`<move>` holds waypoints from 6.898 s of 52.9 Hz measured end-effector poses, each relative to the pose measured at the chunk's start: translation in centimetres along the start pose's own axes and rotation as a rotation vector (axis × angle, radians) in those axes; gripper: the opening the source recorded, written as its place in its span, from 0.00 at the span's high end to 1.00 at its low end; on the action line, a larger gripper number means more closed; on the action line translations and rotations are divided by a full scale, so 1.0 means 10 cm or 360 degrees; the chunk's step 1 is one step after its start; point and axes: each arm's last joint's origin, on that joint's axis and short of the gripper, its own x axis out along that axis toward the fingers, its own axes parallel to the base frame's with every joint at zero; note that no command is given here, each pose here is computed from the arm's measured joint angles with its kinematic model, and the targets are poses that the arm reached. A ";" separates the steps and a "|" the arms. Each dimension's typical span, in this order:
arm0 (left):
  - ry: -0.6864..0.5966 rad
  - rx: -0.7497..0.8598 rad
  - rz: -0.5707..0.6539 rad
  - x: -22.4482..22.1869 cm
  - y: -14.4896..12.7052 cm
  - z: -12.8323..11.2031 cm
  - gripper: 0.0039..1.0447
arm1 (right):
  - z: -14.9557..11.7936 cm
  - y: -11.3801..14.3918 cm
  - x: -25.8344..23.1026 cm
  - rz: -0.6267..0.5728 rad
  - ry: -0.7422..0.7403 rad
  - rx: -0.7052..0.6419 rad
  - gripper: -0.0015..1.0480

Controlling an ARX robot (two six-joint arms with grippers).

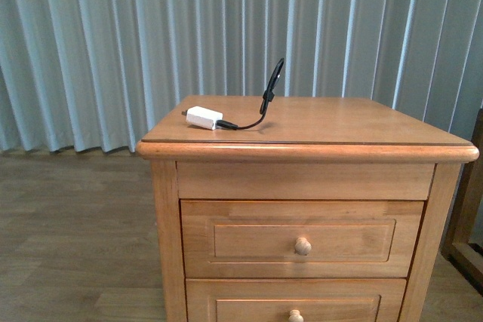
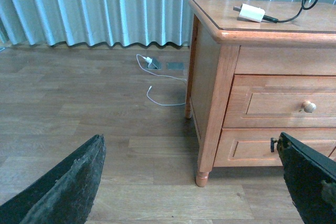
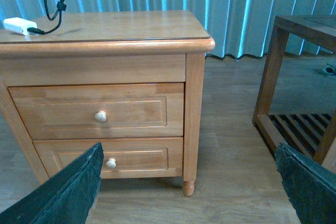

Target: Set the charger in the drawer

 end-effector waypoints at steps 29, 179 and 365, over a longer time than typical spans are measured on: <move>0.0000 0.0000 0.0000 0.00 0.00 0.00 0.05 | 0.00 0.00 0.00 0.0000 0.0000 0.0000 0.08; 0.0000 0.0000 0.0000 0.00 0.00 0.00 0.05 | -1.05 1.66 3.34 0.0207 0.0671 0.0009 0.30; 0.0000 0.0000 0.0000 0.00 0.00 0.00 0.05 | 0.66 -0.16 0.14 -0.0018 -0.0010 0.0008 0.49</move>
